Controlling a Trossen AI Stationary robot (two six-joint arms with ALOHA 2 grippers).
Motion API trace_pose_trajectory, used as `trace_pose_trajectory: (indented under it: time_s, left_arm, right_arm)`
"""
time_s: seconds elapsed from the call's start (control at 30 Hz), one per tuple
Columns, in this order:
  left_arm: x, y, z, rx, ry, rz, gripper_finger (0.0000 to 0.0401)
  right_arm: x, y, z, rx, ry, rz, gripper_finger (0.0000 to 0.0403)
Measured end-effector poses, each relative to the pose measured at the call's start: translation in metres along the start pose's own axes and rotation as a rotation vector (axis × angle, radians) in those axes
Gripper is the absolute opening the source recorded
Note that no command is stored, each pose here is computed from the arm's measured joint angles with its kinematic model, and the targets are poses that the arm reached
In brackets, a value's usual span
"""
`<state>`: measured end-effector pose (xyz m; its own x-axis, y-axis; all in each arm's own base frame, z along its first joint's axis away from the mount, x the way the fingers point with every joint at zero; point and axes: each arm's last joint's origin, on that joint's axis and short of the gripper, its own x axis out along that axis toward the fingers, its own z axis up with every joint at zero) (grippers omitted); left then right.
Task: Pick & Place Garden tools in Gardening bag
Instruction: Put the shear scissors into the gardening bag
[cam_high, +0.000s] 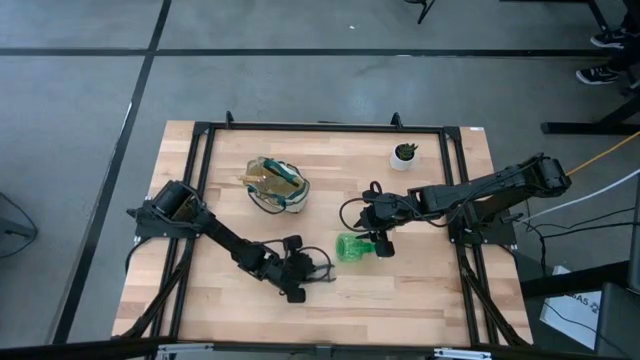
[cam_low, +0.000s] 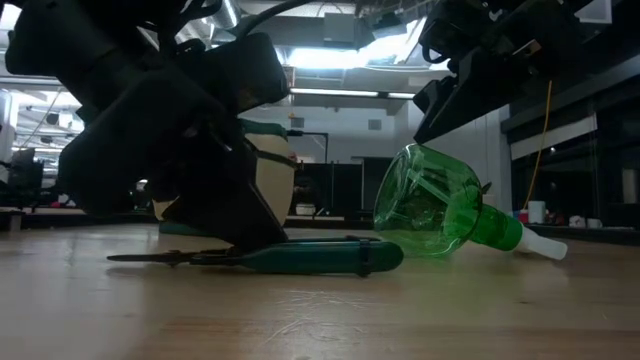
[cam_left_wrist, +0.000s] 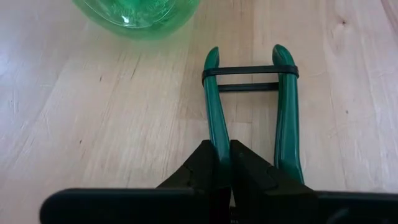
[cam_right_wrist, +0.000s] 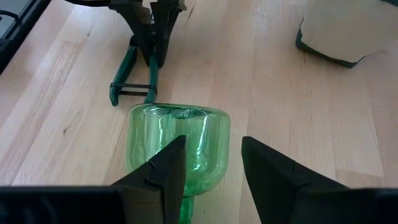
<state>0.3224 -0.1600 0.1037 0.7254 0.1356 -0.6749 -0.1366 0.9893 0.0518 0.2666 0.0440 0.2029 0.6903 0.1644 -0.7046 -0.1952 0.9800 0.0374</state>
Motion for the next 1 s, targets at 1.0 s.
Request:
trace_pose_trajectory:
  time_s: [1.0]
  left_arm:
    - [-0.097,0.021,0.039,0.084,-0.092,0.172,0.0030]
  right_arm:
    - [0.000,0.000,0.000,0.000,0.000,0.000,0.0158]
